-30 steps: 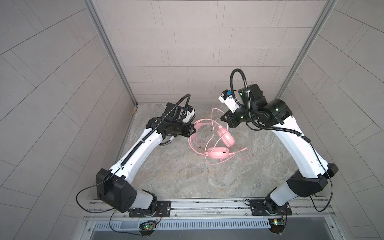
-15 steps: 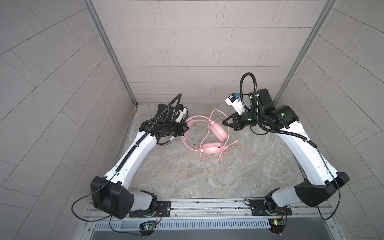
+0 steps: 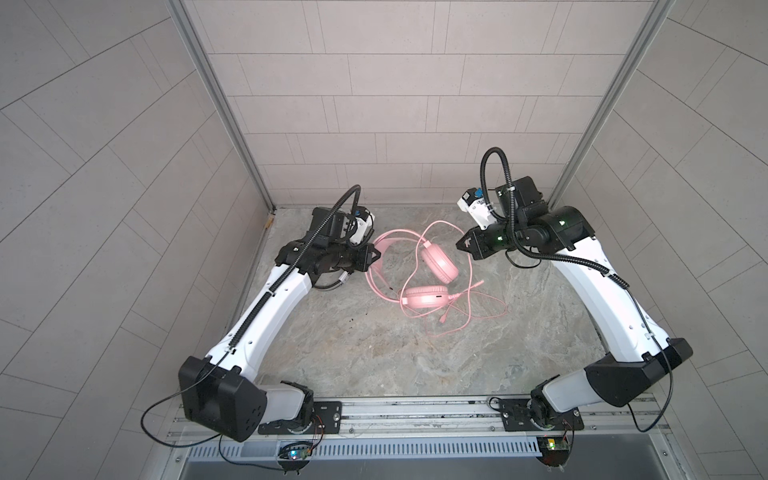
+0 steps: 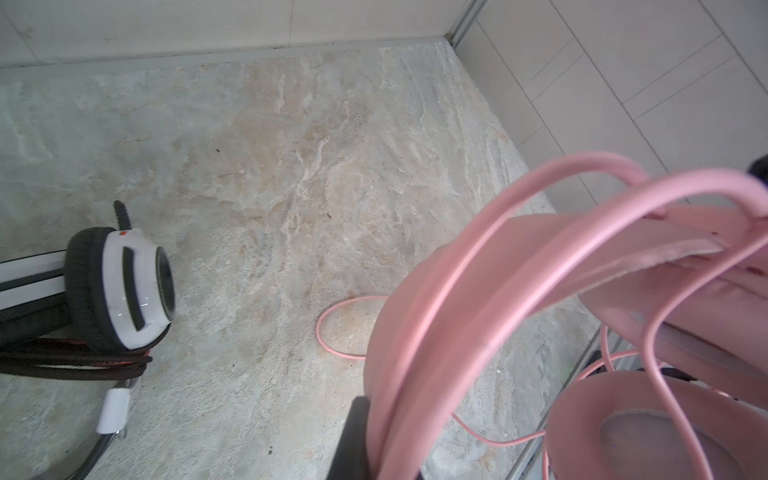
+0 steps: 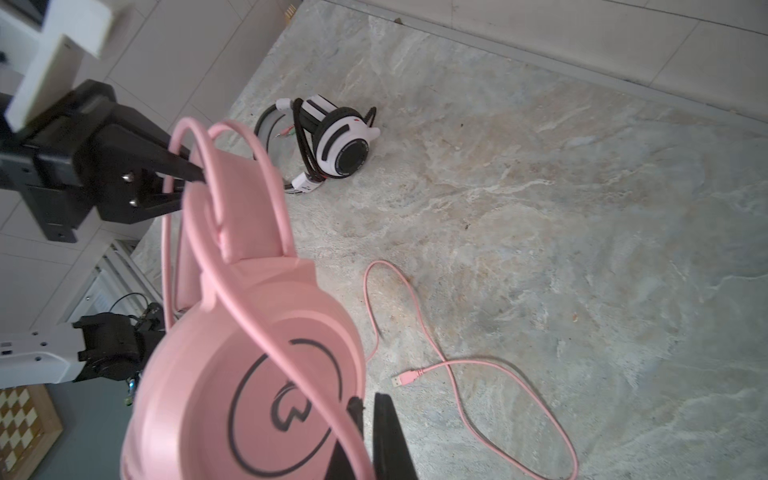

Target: Wrap the headphones

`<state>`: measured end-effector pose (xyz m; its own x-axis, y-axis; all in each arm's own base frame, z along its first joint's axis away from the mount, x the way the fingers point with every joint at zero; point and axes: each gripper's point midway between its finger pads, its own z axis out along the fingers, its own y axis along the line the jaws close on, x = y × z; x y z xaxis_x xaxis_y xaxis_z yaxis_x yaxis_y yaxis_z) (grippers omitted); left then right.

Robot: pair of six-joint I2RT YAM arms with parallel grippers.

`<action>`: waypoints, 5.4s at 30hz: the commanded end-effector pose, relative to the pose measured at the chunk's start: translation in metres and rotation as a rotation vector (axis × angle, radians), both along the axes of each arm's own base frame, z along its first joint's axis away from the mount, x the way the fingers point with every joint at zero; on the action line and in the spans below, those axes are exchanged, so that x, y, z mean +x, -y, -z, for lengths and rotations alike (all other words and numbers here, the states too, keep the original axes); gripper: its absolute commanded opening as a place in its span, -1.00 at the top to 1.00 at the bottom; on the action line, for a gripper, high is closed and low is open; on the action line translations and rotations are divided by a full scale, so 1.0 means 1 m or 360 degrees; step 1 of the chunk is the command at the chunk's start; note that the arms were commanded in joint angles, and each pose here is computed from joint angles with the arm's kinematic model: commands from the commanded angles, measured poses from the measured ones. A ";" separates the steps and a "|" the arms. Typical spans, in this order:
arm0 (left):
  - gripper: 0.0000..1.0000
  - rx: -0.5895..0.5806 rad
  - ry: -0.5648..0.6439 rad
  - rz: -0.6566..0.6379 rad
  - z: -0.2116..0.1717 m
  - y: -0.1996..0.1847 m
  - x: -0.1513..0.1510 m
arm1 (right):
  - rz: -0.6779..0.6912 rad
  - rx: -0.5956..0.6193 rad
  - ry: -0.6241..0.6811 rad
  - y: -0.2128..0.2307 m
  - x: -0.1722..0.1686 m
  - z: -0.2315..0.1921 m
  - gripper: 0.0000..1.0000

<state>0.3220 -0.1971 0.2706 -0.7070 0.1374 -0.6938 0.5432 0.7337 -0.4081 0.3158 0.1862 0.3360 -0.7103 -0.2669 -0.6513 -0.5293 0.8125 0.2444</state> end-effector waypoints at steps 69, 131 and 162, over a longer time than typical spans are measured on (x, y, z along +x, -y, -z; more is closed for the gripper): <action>1.00 -0.0762 -0.0025 0.0230 -0.085 0.008 -0.042 | 0.0420 0.0117 0.0128 0.050 0.064 0.080 1.00; 1.00 -0.0978 0.0221 -0.0104 -0.159 0.012 0.007 | -0.0130 0.1418 -0.0183 -0.123 0.011 0.114 0.45; 1.00 -0.0969 0.0189 -0.0150 -0.162 0.010 0.015 | -0.0064 0.1681 -0.0147 -0.077 0.034 0.091 0.18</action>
